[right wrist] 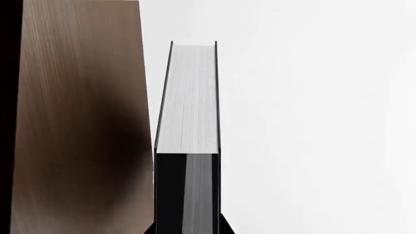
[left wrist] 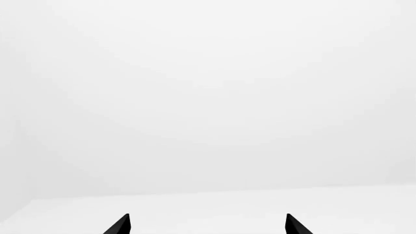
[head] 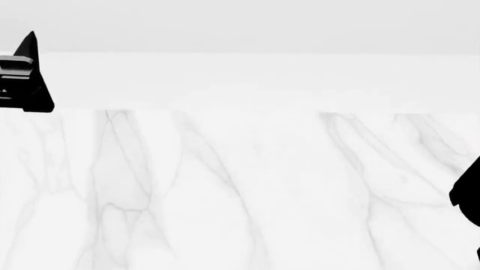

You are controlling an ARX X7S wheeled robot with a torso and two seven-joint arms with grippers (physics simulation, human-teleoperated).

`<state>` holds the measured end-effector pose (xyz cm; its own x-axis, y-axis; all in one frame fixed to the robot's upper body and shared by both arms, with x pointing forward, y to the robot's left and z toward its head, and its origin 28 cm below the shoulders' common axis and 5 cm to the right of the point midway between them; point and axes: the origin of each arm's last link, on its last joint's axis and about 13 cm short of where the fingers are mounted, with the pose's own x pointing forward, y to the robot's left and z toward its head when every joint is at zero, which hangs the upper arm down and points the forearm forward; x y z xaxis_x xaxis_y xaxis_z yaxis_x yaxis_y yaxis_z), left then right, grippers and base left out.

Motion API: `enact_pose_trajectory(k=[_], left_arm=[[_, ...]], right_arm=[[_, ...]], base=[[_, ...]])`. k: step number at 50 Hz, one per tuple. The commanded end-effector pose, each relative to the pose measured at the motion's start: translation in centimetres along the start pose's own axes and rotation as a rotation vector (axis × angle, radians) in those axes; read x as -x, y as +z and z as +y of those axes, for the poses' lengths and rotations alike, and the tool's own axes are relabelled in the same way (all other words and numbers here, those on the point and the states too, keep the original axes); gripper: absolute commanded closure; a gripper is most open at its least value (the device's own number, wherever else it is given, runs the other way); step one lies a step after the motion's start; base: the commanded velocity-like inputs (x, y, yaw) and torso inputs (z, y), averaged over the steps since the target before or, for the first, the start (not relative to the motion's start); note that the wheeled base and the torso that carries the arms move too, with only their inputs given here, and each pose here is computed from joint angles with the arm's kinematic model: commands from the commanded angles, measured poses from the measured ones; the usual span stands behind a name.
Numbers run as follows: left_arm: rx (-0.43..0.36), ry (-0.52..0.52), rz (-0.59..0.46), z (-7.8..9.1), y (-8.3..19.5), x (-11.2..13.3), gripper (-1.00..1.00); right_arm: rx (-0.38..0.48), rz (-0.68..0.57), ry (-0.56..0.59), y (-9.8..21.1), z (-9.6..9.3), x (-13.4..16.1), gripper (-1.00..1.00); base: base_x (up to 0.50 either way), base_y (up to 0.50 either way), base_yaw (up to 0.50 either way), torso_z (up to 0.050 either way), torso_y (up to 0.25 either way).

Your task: Pick up the book on the left and place it on top of the shelf.

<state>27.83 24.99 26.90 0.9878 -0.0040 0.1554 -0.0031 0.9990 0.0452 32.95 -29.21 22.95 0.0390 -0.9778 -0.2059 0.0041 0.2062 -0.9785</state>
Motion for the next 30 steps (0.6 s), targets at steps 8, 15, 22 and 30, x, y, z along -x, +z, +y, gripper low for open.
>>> enact_pose_trajectory(k=[8, 15, 22, 30], left_arm=[[0.001, 0.003, 0.003, 0.10, -0.13, 0.08, -1.00], [0.001, 0.004, 0.002, 0.14, -0.12, 0.15, -1.00], [0.000, 0.004, 0.004, 0.14, -0.14, 0.13, -1.00], [0.001, 0.003, 0.005, 0.10, -0.21, 0.09, -1.00]], right_arm=[[0.059, -0.005, -0.216, 0.09, -0.58, 0.19, 1.00], [0.045, -0.017, -0.207, 0.20, -0.32, 0.24, 1.00], [0.043, -0.029, -0.215, 0.30, -0.13, 0.27, -1.00], [0.040, -0.045, -0.213, 0.47, -0.06, 0.39, -1.00]], base=[[0.00, 0.00, 0.00, 0.000, 0.001], [0.00, 0.00, 0.00, 0.002, 0.000], [0.00, 0.00, 0.00, 0.000, 0.001], [0.00, 0.00, 0.00, 0.000, 0.000]])
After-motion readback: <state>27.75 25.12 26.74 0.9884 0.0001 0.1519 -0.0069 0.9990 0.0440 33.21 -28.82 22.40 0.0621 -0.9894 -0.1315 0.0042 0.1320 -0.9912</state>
